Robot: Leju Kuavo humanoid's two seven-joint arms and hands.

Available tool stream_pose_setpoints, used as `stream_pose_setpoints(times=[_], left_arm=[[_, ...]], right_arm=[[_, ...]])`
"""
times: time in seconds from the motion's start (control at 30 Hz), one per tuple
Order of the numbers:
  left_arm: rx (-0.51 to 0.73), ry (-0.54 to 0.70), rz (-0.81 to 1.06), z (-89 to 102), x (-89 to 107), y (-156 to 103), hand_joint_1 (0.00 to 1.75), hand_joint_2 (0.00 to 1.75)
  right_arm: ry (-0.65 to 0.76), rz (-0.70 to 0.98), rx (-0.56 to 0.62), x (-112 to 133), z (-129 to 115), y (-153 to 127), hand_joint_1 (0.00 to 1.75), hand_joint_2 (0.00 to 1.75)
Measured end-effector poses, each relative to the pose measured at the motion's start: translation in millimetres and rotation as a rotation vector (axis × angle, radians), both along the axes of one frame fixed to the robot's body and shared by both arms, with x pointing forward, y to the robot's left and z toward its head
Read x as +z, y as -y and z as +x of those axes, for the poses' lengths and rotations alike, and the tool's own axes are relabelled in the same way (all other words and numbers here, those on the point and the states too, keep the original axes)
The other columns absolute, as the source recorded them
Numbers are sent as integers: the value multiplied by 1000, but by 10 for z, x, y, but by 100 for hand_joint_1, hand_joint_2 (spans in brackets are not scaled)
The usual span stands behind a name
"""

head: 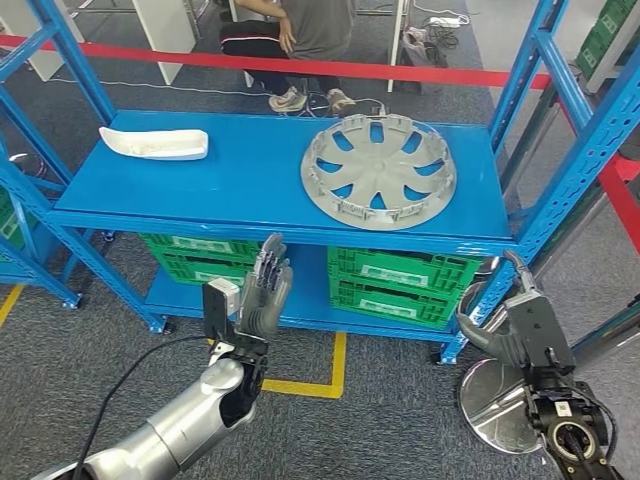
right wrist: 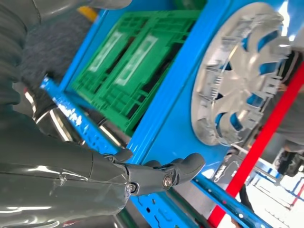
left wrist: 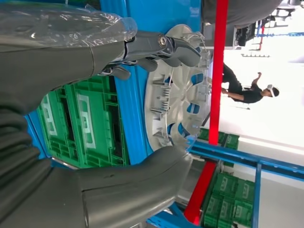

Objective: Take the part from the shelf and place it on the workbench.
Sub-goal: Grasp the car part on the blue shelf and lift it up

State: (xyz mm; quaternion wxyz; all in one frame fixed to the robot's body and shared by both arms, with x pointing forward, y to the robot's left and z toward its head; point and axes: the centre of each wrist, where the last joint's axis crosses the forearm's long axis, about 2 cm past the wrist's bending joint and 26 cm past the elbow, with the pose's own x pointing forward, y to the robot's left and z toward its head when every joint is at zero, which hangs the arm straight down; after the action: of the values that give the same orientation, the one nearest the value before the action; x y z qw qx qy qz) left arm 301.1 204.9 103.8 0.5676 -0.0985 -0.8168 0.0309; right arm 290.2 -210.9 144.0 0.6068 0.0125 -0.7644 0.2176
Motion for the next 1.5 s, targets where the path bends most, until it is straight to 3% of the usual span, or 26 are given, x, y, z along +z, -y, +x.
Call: stream_pose_setpoints(times=[0.33,0.97,1.5], left_arm=[[-12,5,-5,2,7,6,0,0],[-21,9,-6,2,10,22,0,0],[-64,39,-44,151,84,178,0,0]], right_arm=[[54,128,25,4,-23,-53,0,175],[73,150,43,54,-57,-136,0,175],[39,189,-52,-49,-248,24,0,175]])
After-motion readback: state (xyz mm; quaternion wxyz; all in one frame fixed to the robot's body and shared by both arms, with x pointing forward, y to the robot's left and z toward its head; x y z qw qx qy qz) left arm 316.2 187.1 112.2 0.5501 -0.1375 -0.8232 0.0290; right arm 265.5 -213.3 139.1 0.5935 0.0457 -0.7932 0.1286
